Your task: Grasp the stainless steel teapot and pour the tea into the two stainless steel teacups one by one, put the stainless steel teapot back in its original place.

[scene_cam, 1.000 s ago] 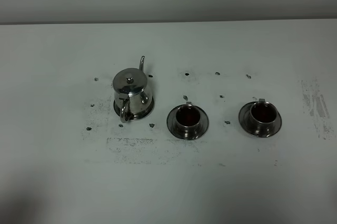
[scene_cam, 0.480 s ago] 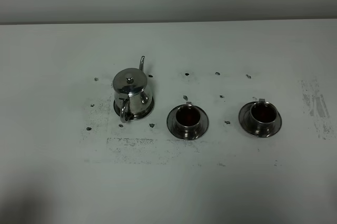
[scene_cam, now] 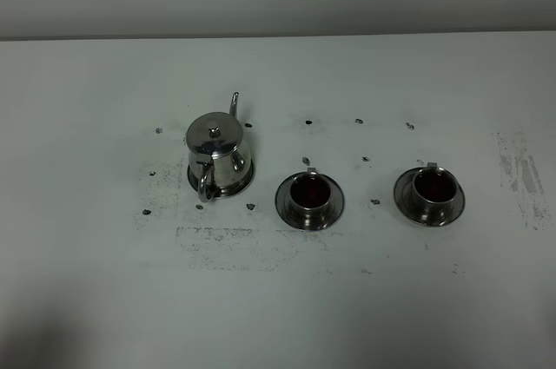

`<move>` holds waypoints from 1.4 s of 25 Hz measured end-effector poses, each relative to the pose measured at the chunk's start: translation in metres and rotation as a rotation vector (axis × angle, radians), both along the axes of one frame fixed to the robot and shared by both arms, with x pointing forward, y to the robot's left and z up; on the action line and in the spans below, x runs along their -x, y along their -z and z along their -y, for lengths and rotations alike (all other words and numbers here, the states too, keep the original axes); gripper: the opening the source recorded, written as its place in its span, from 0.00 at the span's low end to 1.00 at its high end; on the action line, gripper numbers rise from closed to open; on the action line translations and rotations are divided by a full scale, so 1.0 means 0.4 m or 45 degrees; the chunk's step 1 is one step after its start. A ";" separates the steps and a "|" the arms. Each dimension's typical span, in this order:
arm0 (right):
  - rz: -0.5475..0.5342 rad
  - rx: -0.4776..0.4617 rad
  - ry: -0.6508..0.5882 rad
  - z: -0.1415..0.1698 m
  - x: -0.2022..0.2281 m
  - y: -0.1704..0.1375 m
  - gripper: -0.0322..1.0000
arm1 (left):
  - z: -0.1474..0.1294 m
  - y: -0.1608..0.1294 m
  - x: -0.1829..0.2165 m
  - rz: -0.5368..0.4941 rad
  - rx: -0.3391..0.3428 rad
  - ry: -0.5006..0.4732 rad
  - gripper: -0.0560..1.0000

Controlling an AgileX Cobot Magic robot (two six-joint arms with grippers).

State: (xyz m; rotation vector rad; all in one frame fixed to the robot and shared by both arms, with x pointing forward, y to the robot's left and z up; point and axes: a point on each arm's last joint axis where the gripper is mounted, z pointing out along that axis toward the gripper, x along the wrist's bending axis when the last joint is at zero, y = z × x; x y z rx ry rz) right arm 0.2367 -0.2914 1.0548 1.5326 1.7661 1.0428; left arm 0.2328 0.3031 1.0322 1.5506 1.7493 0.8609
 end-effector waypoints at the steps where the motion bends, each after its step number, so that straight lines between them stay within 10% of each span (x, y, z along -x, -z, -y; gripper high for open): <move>1: 0.000 0.000 0.000 0.000 0.000 0.000 0.43 | 0.000 0.000 0.000 0.000 0.000 0.000 0.51; 35: 0.000 0.000 0.000 0.000 0.000 0.000 0.43 | 0.001 0.000 0.000 0.000 0.004 0.003 0.51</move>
